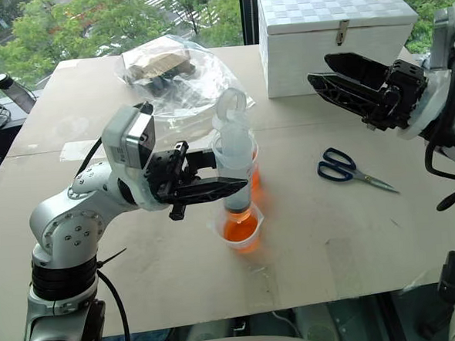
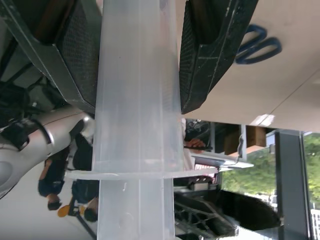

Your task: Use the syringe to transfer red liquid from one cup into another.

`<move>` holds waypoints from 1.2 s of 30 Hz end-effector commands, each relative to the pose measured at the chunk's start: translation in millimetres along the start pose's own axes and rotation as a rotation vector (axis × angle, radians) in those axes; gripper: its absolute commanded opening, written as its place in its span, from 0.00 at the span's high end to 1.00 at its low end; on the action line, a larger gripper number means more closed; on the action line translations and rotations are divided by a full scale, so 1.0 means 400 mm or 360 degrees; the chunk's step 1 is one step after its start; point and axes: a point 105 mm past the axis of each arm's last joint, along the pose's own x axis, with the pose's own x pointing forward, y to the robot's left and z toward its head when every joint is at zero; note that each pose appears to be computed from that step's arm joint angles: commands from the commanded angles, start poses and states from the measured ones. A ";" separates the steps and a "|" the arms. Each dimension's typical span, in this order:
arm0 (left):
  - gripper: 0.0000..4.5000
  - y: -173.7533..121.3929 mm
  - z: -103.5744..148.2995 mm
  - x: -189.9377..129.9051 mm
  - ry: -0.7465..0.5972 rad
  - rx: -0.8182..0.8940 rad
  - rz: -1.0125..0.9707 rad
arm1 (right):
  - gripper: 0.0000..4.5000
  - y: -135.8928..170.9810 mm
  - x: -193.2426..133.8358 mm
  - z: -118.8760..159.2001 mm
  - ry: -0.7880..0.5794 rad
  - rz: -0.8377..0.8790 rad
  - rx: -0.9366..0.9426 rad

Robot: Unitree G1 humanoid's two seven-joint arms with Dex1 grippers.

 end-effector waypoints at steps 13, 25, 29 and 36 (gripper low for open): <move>0.52 0.000 -0.067 -0.005 0.0050 0.0146 0.0056 | 0.27 0.137 0.056 -0.068 0.0183 0.0394 -0.0004; 0.52 -0.004 -0.073 -0.004 0.0031 0.0142 0.0057 | 0.59 0.184 0.100 -0.078 0.0160 0.0480 0.0043; 0.52 -0.001 -0.075 -0.005 0.0029 0.0145 0.0060 | 0.99 0.184 0.111 -0.085 0.0156 0.0457 0.0061; 0.52 0.003 -0.074 -0.007 0.0015 0.0150 0.0083 | 0.99 0.201 0.096 -0.102 0.0217 0.0507 0.0108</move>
